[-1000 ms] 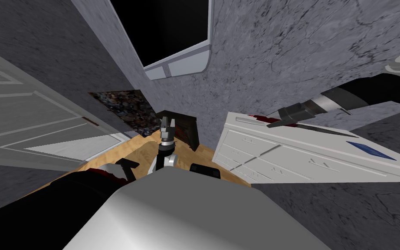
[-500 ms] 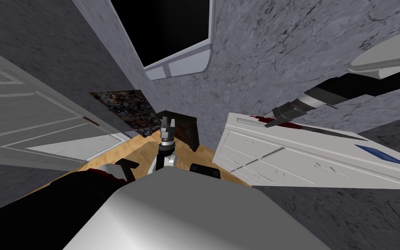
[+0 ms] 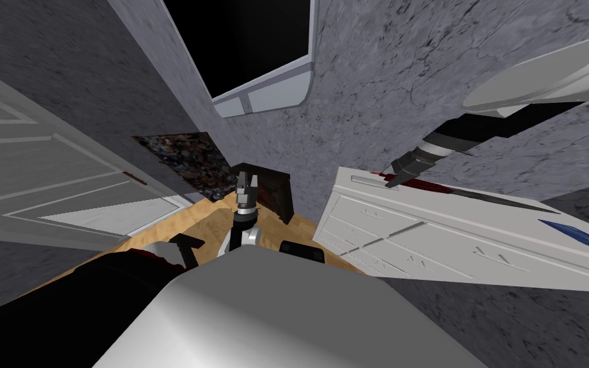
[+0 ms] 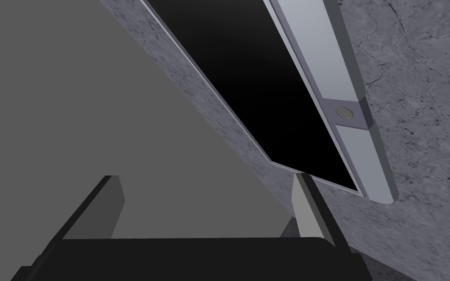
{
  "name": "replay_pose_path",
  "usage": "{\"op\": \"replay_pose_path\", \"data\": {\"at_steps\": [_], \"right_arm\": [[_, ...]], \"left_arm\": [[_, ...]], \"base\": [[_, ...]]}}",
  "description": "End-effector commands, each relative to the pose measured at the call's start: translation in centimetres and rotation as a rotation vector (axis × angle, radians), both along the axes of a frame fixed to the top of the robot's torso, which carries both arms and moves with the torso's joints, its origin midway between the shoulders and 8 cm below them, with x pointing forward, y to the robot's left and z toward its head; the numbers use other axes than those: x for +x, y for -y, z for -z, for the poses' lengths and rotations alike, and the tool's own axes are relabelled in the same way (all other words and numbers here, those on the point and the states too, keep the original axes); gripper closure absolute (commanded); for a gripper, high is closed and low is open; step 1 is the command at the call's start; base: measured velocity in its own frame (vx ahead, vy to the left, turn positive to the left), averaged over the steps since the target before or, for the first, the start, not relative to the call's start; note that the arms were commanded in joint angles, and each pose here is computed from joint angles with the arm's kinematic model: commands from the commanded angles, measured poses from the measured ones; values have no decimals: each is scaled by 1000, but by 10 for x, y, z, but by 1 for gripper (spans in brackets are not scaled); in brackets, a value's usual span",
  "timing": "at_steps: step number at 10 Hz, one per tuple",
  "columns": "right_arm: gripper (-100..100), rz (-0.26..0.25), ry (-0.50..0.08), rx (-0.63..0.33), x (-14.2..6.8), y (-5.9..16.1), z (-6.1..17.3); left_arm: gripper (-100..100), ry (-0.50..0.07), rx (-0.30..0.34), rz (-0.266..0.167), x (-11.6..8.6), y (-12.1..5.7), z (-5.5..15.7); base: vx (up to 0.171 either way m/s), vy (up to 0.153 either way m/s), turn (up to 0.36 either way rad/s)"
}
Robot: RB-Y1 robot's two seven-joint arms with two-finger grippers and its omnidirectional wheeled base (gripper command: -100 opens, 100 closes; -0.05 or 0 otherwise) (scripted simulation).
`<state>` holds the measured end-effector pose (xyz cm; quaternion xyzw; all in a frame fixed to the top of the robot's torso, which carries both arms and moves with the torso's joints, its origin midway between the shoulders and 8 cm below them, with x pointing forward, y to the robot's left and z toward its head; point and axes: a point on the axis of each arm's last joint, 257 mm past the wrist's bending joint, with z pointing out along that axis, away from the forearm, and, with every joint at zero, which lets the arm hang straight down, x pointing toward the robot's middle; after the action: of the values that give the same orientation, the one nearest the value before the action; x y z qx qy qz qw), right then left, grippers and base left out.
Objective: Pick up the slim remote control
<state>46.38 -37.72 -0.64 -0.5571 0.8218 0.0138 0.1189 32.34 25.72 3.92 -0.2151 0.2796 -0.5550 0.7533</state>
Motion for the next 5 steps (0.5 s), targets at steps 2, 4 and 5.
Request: {"op": "replay_pose_path", "data": {"at_steps": [2, 4, 5], "right_arm": [[-100, -14, -46, -64, 2, -5, 7], [-100, -21, -99, -121, 1, -7, 18], [-100, -27, -125, -143, 0, -9, 25]], "left_arm": [[0, 0, 0, 0, 0, 0, 0], [0, 0, 0, 0, 0, 0, 0], [0, 0, 0, 0, 0, 0, 0]], "base": [[39, -7, 14], [72, -3, 26], [88, -20, 12]]}}
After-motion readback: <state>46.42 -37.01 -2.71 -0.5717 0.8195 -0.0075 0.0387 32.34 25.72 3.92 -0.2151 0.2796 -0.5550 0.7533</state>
